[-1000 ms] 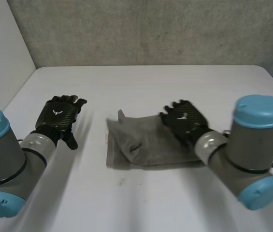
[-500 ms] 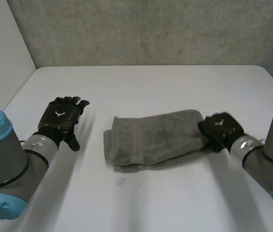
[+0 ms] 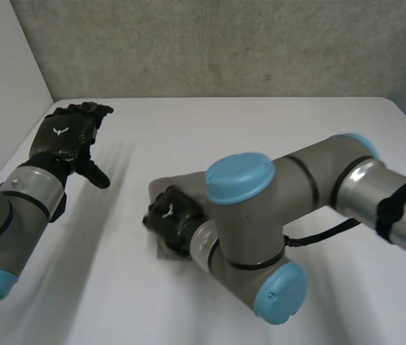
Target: Fold the towel.
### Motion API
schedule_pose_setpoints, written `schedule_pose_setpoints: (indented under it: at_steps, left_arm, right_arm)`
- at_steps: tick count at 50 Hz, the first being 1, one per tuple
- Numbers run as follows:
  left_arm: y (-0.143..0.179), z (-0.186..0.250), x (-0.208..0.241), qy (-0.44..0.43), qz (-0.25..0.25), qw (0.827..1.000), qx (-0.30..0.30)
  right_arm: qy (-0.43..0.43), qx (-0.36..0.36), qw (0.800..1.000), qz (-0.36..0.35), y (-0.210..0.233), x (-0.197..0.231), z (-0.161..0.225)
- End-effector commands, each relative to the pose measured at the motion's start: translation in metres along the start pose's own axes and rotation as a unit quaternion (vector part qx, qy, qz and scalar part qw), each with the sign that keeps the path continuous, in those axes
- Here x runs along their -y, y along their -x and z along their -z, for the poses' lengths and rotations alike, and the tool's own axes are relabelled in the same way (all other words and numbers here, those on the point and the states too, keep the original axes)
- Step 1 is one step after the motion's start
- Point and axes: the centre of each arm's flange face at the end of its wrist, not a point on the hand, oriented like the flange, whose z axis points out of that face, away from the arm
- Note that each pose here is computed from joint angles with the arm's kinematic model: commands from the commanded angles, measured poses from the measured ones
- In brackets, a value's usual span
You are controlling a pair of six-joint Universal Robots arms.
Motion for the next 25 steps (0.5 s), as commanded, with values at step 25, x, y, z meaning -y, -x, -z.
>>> schedule_pose_setpoints:
  at_steps: [25]
  left_arm:
    - [-0.09, -0.013, -0.094, 0.155, -0.015, 0.984, -0.089]
  right_arm:
    - [0.039, -0.106, 0.951, -0.287, -0.09, -0.091, 0.007]
